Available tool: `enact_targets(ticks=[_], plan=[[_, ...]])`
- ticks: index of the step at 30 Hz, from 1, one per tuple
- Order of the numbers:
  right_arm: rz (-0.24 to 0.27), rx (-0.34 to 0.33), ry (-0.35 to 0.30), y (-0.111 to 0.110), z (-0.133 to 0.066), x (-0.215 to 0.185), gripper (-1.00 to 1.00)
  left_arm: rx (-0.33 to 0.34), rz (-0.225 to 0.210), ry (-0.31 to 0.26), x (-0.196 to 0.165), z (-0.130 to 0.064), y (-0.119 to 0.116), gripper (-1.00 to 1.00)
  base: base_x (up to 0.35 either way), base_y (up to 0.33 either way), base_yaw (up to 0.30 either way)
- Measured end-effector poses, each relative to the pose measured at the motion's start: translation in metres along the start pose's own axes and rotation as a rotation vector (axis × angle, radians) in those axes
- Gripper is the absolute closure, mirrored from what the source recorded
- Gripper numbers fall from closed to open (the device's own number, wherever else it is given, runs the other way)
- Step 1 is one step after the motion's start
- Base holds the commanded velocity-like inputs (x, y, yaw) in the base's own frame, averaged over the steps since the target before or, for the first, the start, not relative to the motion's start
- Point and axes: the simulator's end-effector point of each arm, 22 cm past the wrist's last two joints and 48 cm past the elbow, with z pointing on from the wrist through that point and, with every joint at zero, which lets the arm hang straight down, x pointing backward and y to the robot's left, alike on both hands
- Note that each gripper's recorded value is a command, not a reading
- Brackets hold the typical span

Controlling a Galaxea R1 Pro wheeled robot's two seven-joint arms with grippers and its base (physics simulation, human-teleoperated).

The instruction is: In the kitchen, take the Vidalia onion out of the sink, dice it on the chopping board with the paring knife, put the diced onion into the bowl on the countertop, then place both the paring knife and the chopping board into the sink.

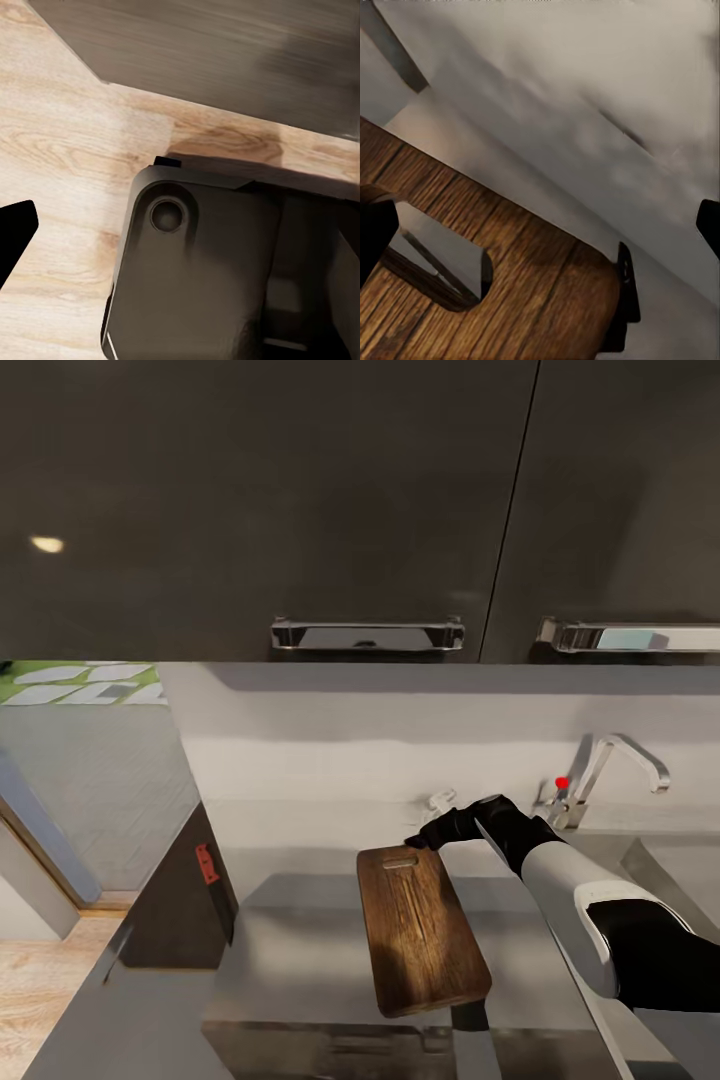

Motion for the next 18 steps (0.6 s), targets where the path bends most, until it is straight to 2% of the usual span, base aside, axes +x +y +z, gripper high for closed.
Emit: enact_targets(ticks=[18], plan=[[-0.002,-0.001,-0.002,0.0007,0.0003,-0.0007,-1.00,0.000,0.000,0.000,0.0000,0.0000,0.0000,-1.00,0.002,-0.001,0.000]])
